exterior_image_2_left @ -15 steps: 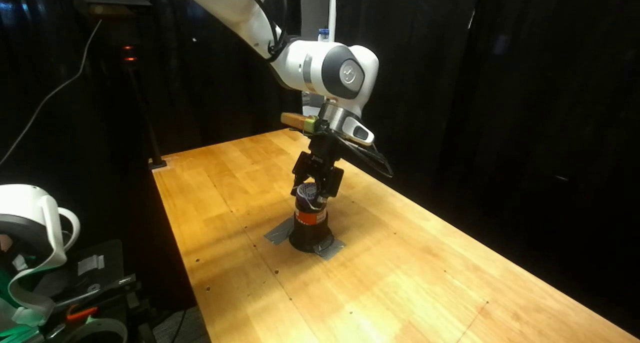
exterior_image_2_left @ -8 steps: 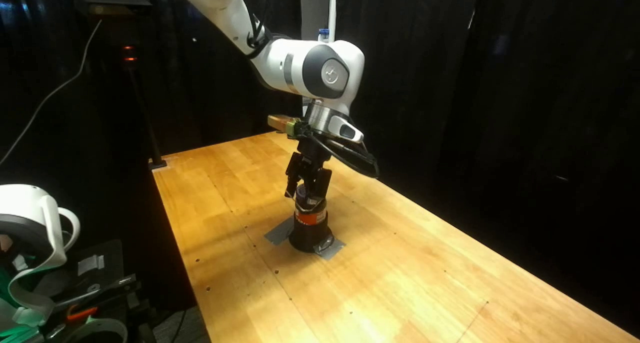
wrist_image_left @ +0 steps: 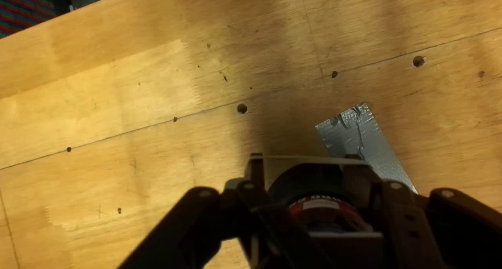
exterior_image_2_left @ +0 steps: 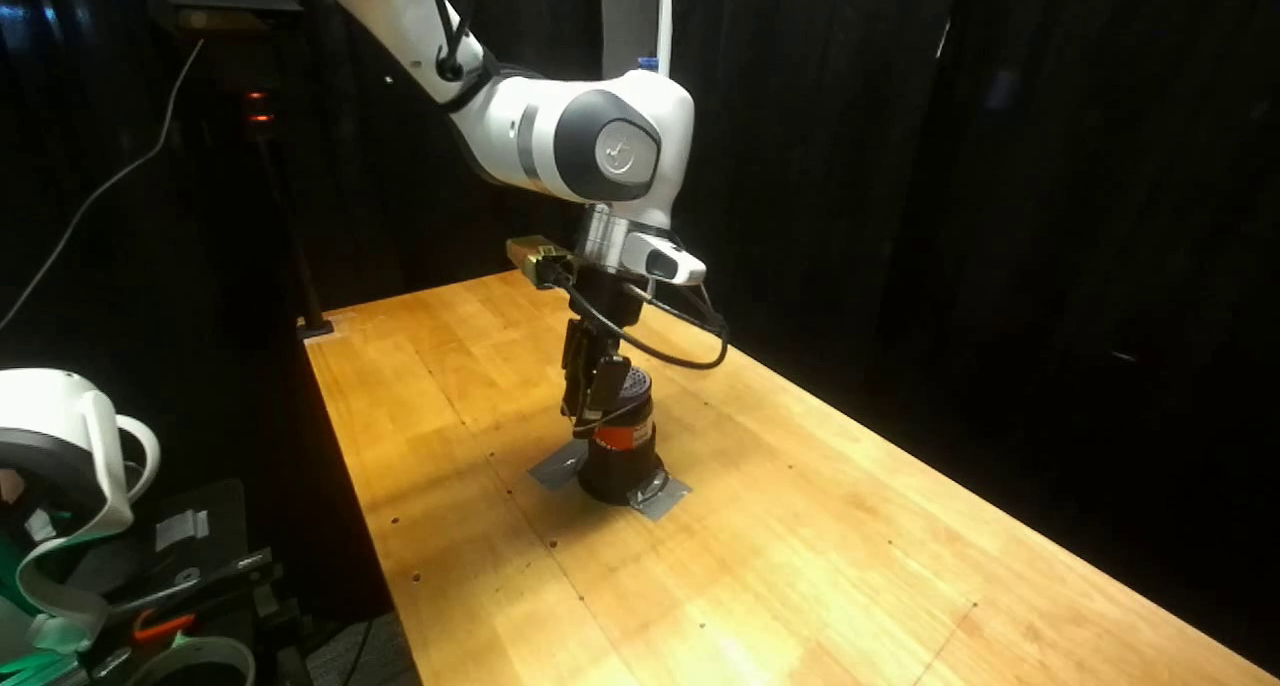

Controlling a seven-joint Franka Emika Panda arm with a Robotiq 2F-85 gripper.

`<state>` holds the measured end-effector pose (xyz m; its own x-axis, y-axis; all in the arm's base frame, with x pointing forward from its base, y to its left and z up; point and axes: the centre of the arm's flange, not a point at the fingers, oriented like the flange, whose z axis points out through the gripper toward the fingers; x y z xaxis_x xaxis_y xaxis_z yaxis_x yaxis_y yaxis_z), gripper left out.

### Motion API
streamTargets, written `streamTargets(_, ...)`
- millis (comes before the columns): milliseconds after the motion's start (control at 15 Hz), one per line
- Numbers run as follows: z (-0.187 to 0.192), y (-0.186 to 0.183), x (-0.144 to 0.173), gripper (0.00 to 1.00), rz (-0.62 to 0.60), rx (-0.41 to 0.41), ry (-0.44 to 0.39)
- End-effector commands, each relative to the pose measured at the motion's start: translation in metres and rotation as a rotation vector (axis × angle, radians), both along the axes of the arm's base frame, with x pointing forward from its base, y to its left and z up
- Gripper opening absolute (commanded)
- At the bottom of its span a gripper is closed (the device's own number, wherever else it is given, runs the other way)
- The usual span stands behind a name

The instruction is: Put the rubber band on the jar.

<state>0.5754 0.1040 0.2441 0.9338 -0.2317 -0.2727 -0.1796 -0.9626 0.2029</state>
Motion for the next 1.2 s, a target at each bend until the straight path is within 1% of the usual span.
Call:
streamTargets(0,0.008,0.001,-0.037,0.27,-0.062,-0.026,-0.072)
streamTargets(67,0.008,0.001,-0.04,0.18,-0.079,-0.033,-0.087)
streamTargets(133,0.01,0.0,-0.044,0.12,-0.102,-0.041,-0.107)
streamTargets(400,0.015,-0.002,-0.057,0.05,-0.21,-0.07,-0.199)
streamTargets(467,0.017,-0.002,-0.061,0.09,-0.238,-0.064,-0.236)
streamTargets(667,0.028,-0.003,-0.072,0.12,-0.331,-0.083,-0.361)
streamTargets(933,0.041,-0.002,-0.084,0.11,-0.427,-0.116,-0.512)
streamTargets(1000,0.043,-0.001,-0.087,0.1,-0.446,-0.12,-0.542)
streamTargets(1133,0.047,0.001,-0.092,0.1,-0.478,-0.133,-0.597)
